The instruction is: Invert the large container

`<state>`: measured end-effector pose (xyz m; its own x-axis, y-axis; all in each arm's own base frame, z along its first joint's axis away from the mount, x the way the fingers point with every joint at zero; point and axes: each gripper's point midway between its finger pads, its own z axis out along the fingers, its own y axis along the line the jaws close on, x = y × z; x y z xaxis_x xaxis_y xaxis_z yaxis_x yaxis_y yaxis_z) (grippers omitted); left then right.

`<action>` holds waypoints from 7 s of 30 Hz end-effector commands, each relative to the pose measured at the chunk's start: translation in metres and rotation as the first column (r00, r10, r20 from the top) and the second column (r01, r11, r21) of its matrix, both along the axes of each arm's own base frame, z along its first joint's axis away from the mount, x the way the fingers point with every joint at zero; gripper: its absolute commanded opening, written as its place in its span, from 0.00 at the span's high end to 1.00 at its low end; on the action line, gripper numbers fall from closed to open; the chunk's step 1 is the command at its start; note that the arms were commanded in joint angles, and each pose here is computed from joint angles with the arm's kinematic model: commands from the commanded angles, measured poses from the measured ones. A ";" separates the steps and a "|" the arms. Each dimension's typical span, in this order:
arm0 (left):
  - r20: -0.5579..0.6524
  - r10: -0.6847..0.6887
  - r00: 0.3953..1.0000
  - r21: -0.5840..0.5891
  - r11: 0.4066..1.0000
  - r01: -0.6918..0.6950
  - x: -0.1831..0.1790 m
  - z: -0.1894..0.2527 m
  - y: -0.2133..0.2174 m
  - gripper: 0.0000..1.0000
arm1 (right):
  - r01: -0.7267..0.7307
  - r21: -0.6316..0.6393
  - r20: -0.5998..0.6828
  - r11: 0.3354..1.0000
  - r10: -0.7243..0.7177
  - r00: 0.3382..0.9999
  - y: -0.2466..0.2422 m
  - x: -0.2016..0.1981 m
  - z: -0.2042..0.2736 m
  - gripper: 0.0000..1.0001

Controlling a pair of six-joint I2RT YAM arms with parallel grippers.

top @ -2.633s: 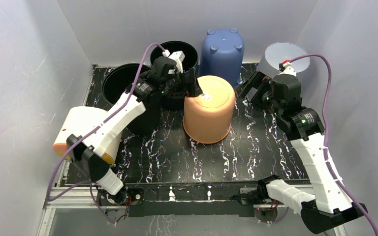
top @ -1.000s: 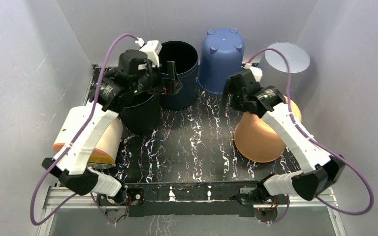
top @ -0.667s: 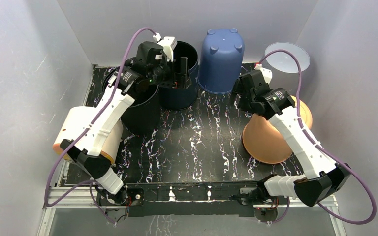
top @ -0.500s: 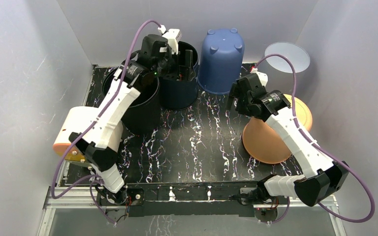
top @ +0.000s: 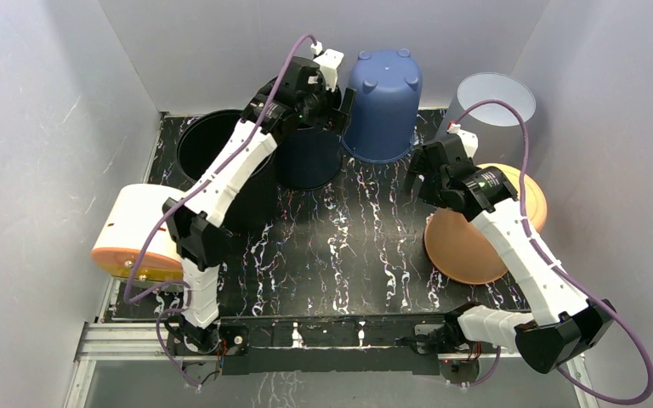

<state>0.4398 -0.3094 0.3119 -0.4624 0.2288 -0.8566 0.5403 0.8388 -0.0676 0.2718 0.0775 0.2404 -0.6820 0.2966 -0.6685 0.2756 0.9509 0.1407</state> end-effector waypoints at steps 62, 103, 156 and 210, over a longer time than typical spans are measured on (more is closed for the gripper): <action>-0.297 -0.207 0.932 -0.632 0.774 -0.030 -0.144 0.038 0.010 1.00 | -0.112 0.253 0.370 0.961 0.011 0.929 0.021 -0.003 0.080 0.02; -0.518 -0.163 0.840 -0.404 0.912 -0.072 -0.153 -0.107 0.028 1.00 | -0.352 0.734 0.381 0.581 0.077 0.921 0.099 -0.060 0.060 0.77; -0.096 0.079 0.992 -0.243 0.965 -0.101 -0.127 0.067 0.087 0.01 | -0.448 -0.228 0.156 0.864 0.487 0.859 0.124 0.028 0.075 1.00; -0.193 0.317 0.929 0.240 0.933 -0.268 -0.087 -0.065 0.156 0.61 | -0.290 -0.145 0.268 0.946 0.320 0.909 0.101 0.022 0.105 0.02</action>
